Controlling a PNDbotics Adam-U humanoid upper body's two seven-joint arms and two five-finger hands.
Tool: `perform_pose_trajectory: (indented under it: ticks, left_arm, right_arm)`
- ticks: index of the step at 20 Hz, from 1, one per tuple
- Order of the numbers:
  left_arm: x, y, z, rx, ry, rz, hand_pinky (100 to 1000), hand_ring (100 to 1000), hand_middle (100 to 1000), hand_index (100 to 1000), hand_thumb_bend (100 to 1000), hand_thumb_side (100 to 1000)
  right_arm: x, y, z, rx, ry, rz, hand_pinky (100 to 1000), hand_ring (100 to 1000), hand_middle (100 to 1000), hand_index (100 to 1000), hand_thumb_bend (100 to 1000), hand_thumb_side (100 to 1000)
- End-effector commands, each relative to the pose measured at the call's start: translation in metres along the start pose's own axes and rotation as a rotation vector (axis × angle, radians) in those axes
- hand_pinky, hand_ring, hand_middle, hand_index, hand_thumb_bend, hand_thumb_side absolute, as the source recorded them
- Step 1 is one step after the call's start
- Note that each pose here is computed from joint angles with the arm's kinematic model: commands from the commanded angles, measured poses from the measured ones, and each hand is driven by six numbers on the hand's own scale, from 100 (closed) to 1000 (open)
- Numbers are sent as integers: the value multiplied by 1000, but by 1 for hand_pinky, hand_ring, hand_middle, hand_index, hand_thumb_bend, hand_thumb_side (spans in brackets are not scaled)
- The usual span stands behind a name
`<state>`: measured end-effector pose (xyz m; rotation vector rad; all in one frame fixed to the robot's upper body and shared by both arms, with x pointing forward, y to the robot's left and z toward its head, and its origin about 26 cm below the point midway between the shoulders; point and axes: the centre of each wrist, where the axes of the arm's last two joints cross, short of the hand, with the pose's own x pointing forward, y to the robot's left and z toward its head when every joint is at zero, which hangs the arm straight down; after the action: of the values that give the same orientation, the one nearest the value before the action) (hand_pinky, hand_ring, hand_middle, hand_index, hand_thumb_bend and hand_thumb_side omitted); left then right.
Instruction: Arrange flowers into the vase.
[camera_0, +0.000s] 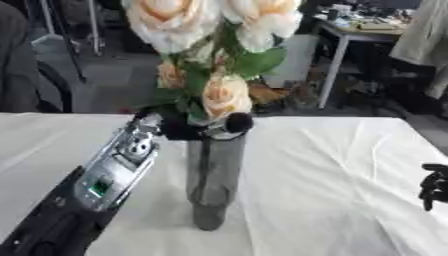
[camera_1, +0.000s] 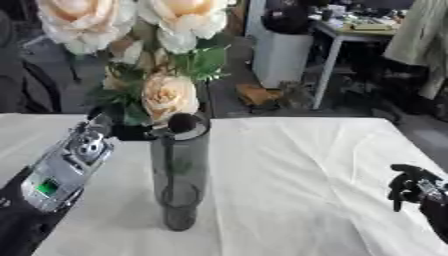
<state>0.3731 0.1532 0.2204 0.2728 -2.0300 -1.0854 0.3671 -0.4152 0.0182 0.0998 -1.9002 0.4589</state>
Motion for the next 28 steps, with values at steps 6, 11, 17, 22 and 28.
perform_pose_trajectory:
  ticks: [6,11,17,22,28]
  left_arm:
    - [3,14,3,0,0,-40,710,864,693,764,1000,845]
    - [-3,15,6,-11,25,-55,721,868,703,770,1000,854]
    - [-6,19,10,-37,40,-95,737,874,724,782,1000,855]
    - [-8,21,12,-61,46,-119,751,879,735,782,1000,853]
    - [-10,23,15,-79,55,-136,757,882,742,786,1000,845]
  right_arm:
    - [10,-12,-4,59,-73,75,318,474,509,801,100,745]
    - [10,-13,-3,57,-72,76,318,474,509,800,100,744]
    - [10,-13,-3,58,-73,76,318,474,509,800,100,745]
    - [9,-13,-2,56,-72,76,318,474,509,800,100,745]
    - [9,-13,-3,56,-74,76,318,474,508,800,100,749]
